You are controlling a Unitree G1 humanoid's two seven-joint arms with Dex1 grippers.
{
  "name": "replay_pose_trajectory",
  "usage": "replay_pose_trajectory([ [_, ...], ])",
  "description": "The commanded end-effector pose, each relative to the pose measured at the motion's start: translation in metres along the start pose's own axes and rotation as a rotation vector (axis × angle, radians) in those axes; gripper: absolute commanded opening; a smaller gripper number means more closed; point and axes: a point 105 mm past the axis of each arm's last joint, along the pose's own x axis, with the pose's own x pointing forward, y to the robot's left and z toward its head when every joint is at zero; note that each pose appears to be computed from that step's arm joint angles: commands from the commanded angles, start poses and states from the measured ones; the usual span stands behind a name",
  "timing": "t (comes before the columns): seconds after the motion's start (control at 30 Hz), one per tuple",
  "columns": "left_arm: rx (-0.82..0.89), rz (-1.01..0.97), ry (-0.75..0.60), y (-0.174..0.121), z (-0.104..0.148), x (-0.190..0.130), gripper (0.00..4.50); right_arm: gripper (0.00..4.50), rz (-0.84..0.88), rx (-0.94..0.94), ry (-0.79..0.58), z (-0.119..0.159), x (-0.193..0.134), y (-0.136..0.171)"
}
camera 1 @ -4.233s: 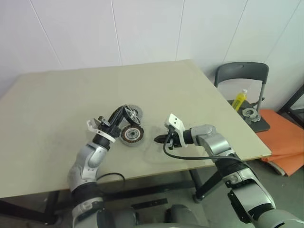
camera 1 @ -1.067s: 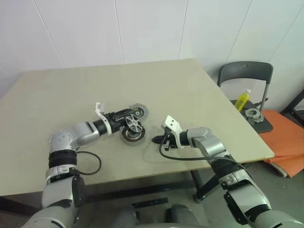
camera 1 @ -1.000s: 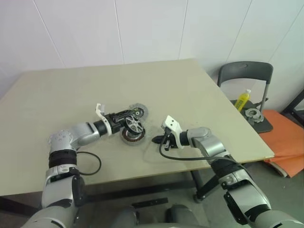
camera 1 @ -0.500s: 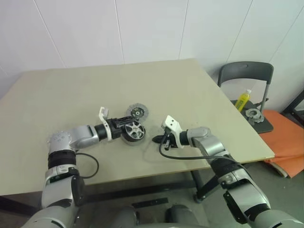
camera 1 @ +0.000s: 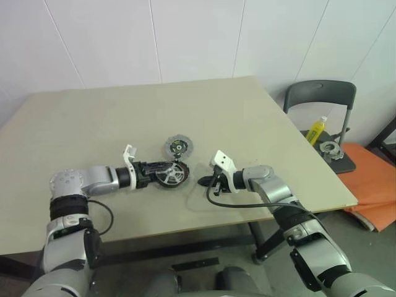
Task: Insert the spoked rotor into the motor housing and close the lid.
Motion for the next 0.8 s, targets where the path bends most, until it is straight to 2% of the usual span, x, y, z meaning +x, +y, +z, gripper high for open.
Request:
replay_pose_trajectory([
  [0.03,0.073,-0.014,0.004,-0.015,0.008,-0.005,2.39,0.00,-0.003,-0.038,-0.041,0.015,0.001,0.000],
  [0.23,0.151,0.017,0.046,-0.018,0.007,-0.003,2.39,0.00,-0.008,-0.032,-0.044,0.014,0.002,0.000],
  [0.5,0.295,0.028,0.032,-0.029,0.023,-0.005,2.39,0.00,-0.015,-0.021,-0.052,0.013,0.004,0.002],
  [0.67,0.313,-0.006,0.028,-0.032,0.027,-0.003,2.39,0.00,-0.019,-0.017,-0.054,0.012,0.004,0.003],
  [0.8,0.320,-0.002,0.025,-0.022,0.025,0.001,2.39,0.00,-0.020,-0.013,-0.055,0.012,0.004,0.004],
])
